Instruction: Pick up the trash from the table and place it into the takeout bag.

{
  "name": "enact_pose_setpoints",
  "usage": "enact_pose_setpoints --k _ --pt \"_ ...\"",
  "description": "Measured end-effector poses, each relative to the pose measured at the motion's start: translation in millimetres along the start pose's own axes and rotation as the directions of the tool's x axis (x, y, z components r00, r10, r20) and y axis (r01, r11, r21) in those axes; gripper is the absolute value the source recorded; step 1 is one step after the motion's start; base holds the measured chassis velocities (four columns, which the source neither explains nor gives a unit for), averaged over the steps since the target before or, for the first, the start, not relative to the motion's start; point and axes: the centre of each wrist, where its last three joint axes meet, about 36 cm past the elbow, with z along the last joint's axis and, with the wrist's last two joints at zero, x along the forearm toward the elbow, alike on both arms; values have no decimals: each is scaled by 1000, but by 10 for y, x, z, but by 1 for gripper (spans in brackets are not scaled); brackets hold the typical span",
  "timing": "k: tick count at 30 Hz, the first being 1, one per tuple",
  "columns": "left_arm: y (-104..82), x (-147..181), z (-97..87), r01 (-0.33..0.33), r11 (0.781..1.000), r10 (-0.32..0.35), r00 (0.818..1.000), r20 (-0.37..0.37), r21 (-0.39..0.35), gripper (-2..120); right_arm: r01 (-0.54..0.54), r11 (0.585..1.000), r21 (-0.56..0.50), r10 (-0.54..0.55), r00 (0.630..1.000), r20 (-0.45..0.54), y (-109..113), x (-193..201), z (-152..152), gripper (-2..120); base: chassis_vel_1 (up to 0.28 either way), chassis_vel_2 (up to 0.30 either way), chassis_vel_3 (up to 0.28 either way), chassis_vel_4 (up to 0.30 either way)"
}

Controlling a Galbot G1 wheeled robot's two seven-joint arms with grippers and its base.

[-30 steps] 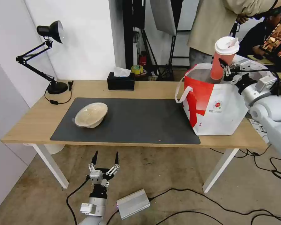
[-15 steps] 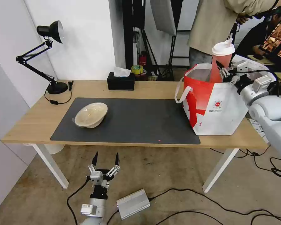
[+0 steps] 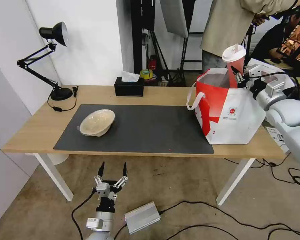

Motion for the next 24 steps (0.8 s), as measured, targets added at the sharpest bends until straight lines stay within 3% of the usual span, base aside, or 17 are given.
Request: enact_pose_setpoints --k 16,24 --pt "-89 -2 25 2 1000 -2 1000 -2 13 100 36 998 46 -29 989 -147 -213 2 -252 10 0 0 0 0" --pt "-94 7 25 -5 1000 5 1000 1 12 100 71 995 76 -58 985 -165 -322 -27 -404 28 0 0 0 0"
